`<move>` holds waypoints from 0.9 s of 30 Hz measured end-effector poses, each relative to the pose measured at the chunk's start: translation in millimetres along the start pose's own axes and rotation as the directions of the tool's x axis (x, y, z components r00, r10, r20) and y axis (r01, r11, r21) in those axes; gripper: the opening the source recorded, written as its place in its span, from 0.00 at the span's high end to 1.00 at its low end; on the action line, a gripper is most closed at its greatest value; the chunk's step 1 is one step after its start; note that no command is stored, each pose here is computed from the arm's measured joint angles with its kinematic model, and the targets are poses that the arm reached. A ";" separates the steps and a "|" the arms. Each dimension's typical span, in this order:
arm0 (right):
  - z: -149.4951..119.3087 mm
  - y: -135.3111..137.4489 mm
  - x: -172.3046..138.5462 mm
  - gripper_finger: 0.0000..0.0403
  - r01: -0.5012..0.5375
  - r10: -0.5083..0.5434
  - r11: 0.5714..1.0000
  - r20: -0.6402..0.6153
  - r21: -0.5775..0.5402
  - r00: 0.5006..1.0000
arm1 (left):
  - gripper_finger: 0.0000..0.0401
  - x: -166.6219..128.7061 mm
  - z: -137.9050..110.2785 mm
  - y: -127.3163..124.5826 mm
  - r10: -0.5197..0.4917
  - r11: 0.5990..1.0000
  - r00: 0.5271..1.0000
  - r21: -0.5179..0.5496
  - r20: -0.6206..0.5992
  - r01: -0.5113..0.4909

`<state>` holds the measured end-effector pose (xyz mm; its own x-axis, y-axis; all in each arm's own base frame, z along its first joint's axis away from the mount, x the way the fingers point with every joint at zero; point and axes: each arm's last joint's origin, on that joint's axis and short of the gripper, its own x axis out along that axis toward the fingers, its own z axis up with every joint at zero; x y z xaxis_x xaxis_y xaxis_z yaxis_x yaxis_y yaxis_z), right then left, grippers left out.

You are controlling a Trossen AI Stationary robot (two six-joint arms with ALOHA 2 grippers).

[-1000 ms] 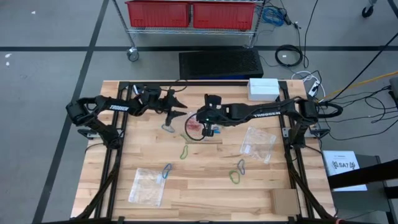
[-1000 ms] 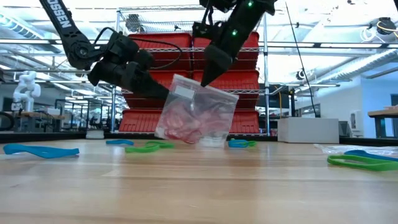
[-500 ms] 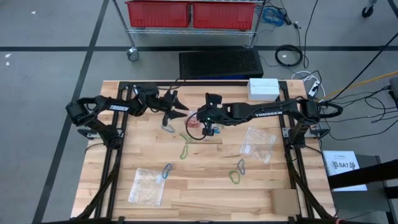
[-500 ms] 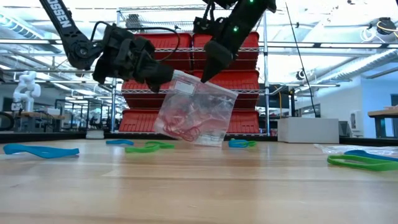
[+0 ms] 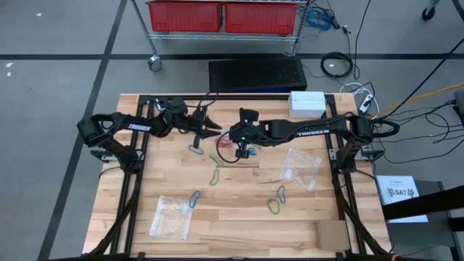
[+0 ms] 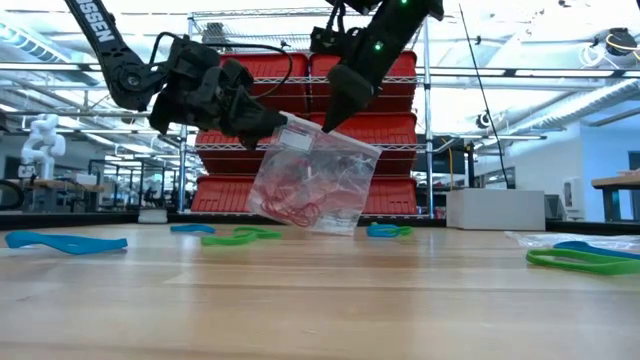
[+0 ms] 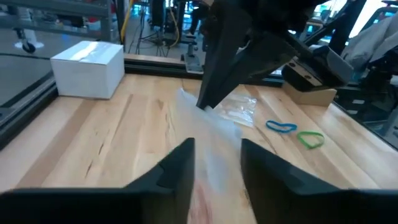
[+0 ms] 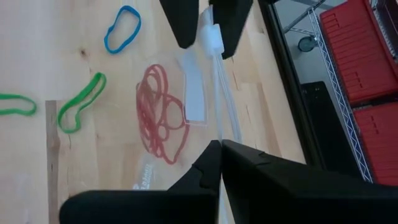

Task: Sort rubber bands
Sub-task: Close the zip bag

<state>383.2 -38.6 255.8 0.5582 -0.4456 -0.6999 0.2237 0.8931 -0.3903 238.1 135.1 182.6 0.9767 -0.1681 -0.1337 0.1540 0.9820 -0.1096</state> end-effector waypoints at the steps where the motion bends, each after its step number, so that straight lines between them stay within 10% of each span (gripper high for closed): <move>1: -0.1 -0.1 0.0 1.00 0.000 0.000 1.000 -0.001 0.000 1.000 | 0.73 0.3 0.0 -0.4 -0.001 1.000 1.000 0.002 0.000 0.001; 7: -0.1 0.1 0.0 1.00 -0.004 0.004 1.000 -0.001 -0.001 1.000 | 0.98 1.9 -0.3 -2.4 -0.011 1.000 1.000 0.020 -0.004 0.011; 27: 19.7 1.0 -7.6 0.69 -0.204 0.176 0.973 0.220 0.111 0.960 | 1.00 7.9 -2.9 -10.3 -0.044 0.993 0.999 0.107 -0.028 0.046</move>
<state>394.9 -33.1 272.5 0.7506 -0.2569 -0.6087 0.1922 0.9664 -0.1708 243.8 123.4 179.9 0.9645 -0.2132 -0.1561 0.2144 0.9767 -0.0094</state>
